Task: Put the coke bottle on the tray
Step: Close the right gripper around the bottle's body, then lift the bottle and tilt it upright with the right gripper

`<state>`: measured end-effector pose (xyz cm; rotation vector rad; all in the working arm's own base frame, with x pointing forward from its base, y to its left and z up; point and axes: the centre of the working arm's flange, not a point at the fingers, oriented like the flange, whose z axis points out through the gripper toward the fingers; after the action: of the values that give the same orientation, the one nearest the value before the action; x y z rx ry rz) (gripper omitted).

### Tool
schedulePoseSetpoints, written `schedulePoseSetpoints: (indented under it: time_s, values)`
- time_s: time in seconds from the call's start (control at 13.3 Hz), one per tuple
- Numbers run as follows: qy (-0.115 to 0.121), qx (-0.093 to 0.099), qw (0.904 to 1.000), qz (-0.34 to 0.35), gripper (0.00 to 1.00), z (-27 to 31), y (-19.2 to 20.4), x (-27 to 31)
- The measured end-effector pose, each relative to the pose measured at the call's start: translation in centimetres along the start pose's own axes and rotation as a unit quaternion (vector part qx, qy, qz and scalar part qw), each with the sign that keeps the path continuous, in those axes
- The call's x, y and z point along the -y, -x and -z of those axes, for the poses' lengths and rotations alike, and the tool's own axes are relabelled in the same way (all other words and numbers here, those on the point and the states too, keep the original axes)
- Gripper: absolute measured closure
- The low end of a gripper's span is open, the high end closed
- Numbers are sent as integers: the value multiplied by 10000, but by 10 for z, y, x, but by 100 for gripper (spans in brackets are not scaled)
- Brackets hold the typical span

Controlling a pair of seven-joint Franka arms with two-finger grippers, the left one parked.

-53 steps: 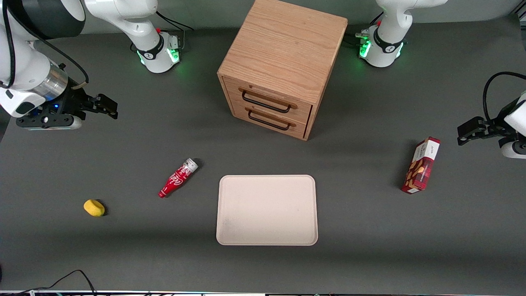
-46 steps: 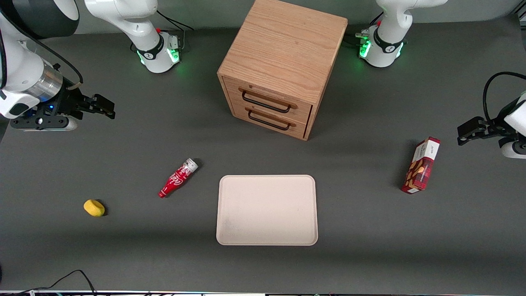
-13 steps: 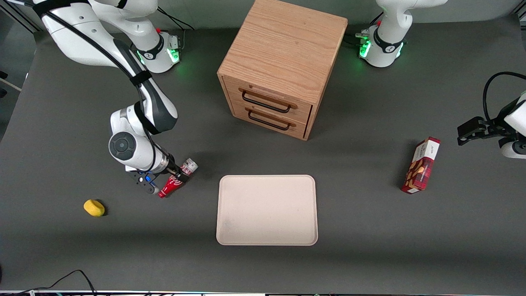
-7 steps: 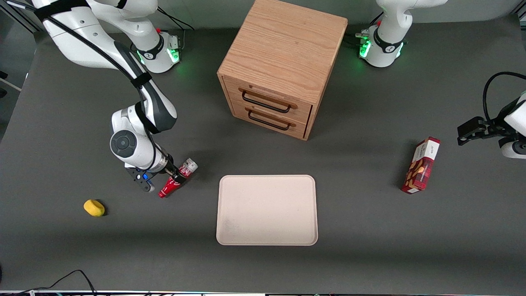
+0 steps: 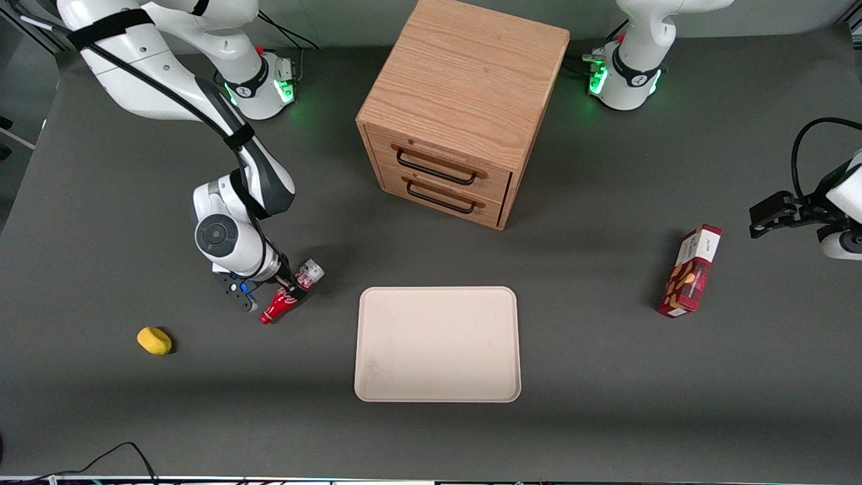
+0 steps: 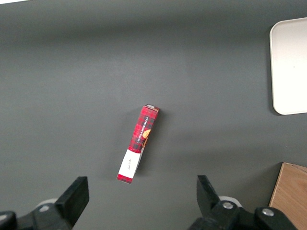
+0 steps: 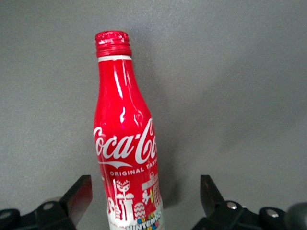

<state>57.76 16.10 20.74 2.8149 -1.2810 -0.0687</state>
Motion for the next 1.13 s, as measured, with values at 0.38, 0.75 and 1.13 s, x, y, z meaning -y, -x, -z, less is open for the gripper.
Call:
schedulePoseSetpoints:
  time_s: [0.38, 0.75, 1.13]
  values:
    - [-38, -77, 9999, -91, 19, -15, -4, 0]
    - [-47, -101, 9999, -117, 44, -14, -6, 1]
    - [200, -216, 9995, -60, 44, 52, -18, 19]
